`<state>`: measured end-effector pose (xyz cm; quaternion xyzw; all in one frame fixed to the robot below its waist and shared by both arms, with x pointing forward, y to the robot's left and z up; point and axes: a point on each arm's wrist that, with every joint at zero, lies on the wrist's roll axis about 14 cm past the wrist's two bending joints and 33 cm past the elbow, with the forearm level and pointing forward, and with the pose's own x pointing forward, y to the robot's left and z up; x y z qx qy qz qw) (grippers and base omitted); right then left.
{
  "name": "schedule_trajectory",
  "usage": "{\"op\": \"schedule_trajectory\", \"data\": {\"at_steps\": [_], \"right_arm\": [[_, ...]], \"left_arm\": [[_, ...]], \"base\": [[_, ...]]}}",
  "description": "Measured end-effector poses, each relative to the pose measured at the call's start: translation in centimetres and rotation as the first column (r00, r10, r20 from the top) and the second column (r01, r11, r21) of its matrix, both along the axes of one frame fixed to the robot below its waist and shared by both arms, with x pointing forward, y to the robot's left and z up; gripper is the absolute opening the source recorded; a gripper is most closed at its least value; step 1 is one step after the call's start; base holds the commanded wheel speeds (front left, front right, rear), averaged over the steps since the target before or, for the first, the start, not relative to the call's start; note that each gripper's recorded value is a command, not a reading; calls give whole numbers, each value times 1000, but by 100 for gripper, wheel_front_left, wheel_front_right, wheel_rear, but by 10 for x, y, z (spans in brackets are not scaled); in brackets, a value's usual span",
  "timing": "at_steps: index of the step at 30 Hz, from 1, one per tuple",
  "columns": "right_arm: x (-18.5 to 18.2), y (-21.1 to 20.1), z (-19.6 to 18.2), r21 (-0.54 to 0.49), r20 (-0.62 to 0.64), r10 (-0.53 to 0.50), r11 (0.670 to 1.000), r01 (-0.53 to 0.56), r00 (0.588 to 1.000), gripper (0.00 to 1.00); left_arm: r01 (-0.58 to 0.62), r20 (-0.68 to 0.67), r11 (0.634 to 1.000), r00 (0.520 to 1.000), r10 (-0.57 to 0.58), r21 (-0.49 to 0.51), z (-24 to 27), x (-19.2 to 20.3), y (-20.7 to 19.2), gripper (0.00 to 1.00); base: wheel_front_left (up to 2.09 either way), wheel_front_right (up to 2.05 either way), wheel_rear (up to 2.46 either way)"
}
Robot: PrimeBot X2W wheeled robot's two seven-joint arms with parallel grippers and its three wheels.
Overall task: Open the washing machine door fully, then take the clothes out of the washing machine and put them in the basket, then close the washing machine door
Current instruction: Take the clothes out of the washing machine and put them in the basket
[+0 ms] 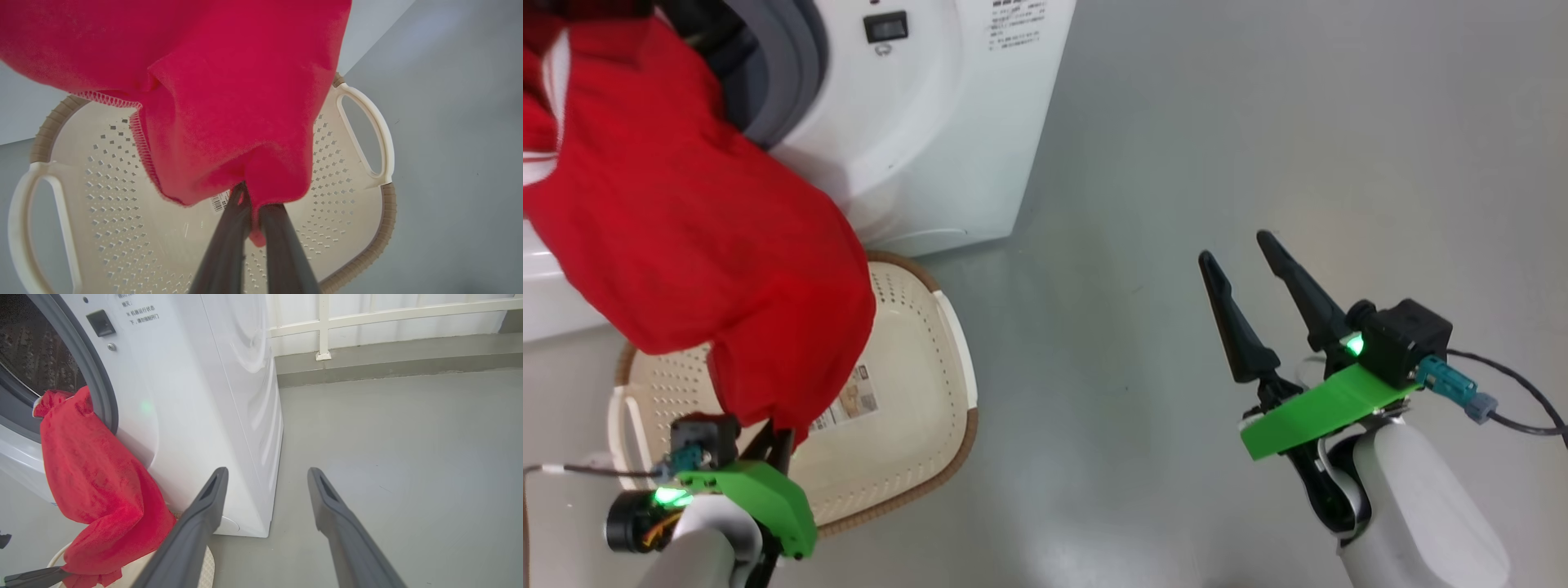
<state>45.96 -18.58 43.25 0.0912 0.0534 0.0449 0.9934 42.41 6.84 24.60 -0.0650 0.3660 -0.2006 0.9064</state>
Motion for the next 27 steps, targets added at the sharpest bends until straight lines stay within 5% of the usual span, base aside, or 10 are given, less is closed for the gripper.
{"op": "schedule_trajectory", "data": {"at_steps": [12, 16, 19, 20, 27], "right_arm": [[12, 0, -13, 2, -19, -7, 1000, 7, 1000, 100], [13, -3, -18, -3, -29, -15, 1000, 15, 999, 100], [12, -5, -20, -5, -36, -20, 1000, 20, 999, 100], [12, -5, -21, -5, -38, -21, 1000, 21, 999, 100], [12, -4, -18, -6, -31, -17, 1000, 17, 999, 100]], "left_arm": [[44, -87, 998, 995, -41, 37, -32, 9, -5, 1], [39, -100, 998, 994, -35, 41, -38, 16, -4, 46], [35, -108, 999, 994, -30, 42, -41, 18, -3, 93], [35, -107, 999, 994, -30, 41, -41, 20, -4, 100], [9, -113, 999, 994, -6, 31, -39, 20, -2, 100]], "base": [[0, 0, 0], [0, 0, 0], [0, 0, 0], [0, 0, 0], [0, 0, 0]]}}
